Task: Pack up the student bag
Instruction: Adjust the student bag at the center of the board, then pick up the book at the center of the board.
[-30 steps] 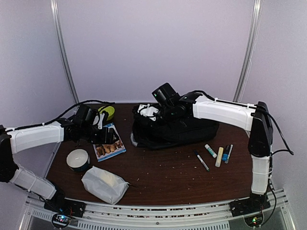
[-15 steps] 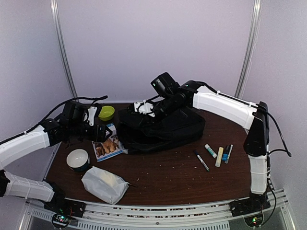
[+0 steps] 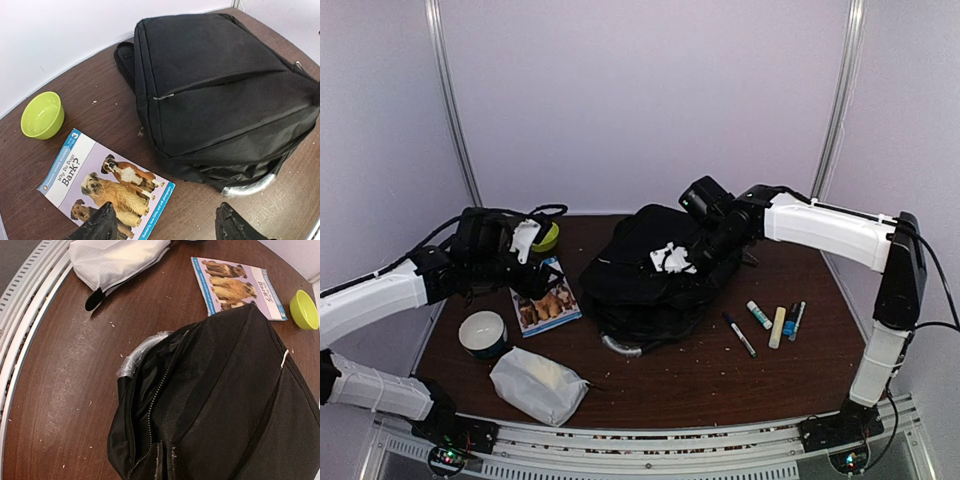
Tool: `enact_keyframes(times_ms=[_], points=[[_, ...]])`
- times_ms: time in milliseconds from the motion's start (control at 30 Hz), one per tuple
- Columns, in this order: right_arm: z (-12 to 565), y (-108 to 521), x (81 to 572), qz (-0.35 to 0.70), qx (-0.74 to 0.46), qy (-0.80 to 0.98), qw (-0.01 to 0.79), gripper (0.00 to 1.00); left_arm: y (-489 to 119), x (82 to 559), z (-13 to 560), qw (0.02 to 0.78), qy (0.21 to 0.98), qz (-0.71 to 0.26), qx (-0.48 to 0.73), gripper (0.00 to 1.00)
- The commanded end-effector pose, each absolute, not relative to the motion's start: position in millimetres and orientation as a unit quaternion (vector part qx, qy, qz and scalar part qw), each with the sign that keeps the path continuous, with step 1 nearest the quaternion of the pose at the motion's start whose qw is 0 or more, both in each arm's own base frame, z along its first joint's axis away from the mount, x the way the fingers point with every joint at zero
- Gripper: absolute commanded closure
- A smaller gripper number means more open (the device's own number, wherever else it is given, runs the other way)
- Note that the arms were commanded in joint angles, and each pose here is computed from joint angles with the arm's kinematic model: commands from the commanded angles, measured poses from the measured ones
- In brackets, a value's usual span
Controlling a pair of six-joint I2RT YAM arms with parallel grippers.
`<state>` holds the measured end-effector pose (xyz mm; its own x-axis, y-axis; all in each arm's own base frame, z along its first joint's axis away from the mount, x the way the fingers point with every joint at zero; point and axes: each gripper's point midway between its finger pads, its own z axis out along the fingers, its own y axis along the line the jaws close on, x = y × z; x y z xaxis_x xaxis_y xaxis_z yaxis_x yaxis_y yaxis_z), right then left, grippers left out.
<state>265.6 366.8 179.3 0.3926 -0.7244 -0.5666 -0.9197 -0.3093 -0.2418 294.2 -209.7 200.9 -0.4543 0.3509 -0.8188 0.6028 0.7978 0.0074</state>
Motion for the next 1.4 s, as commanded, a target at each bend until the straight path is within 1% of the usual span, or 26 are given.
enact_keyframes(times_ms=[0, 67, 100, 200, 267, 367, 467, 600, 633, 800, 1000, 1067, 1133, 1233, 1300, 1367], points=[[204, 352, 278, 0.19, -0.76, 0.528, 0.328, 0.9, -222, 308, 204, 0.443, 0.841, -0.143, 0.275, 0.32], [199, 347, 266, 0.212, -0.753, 0.54, 0.311, 0.74, -218, 306, 203, 0.429, 0.857, -0.141, 0.249, 0.32], [200, 344, 260, 0.219, -0.75, 0.544, 0.305, 0.69, -214, 303, 205, 0.423, 0.864, -0.142, 0.233, 0.32], [217, 337, 251, 0.235, -0.72, 0.567, 0.325, 0.62, -207, 288, 209, 0.39, 0.884, -0.155, 0.206, 0.32], [225, 337, 254, 0.25, -0.675, 0.6, 0.349, 0.59, -202, 279, 208, 0.358, 0.9, -0.153, 0.194, 0.32], [219, 340, 256, 0.268, -0.628, 0.644, 0.345, 0.56, -193, 266, 192, 0.305, 0.926, -0.147, 0.169, 0.33], [202, 340, 256, 0.248, -0.627, 0.67, 0.311, 0.55, -189, 254, 180, 0.266, 0.941, -0.145, 0.148, 0.33], [188, 342, 265, 0.238, -0.611, 0.693, 0.298, 0.54, -153, 269, 172, 0.239, 0.969, -0.035, 0.053, 0.32], [185, 345, 268, 0.239, -0.606, 0.698, 0.298, 0.54, -150, 273, 170, 0.231, 0.972, -0.023, 0.036, 0.32], [177, 361, 291, 0.241, -0.57, 0.723, 0.308, 0.56, -148, 304, 154, 0.228, 0.973, -0.033, -0.037, 0.3], [176, 381, 316, 0.256, -0.516, 0.752, 0.32, 0.56, -108, 347, 148, 0.263, 0.95, -0.07, -0.153, 0.34], [175, 388, 325, 0.271, -0.479, 0.772, 0.319, 0.56, -99, 360, 148, 0.277, 0.942, -0.083, -0.17, 0.36], [170, 396, 334, 0.289, -0.432, 0.796, 0.309, 0.57, -92, 371, 141, 0.275, 0.941, -0.087, -0.178, 0.39], [164, 413, 347, 0.303, -0.392, 0.817, 0.295, 0.62, -86, 385, 129, 0.264, 0.942, -0.098, -0.181, 0.42], [162, 425, 353, 0.308, -0.377, 0.824, 0.29, 0.62, -80, 392, 122, 0.257, 0.943, -0.098, -0.188, 0.41], [155, 440, 354, 0.314, -0.371, 0.827, 0.282, 0.61, -73, 400, 115, 0.251, 0.942, -0.105, -0.199, 0.38]])
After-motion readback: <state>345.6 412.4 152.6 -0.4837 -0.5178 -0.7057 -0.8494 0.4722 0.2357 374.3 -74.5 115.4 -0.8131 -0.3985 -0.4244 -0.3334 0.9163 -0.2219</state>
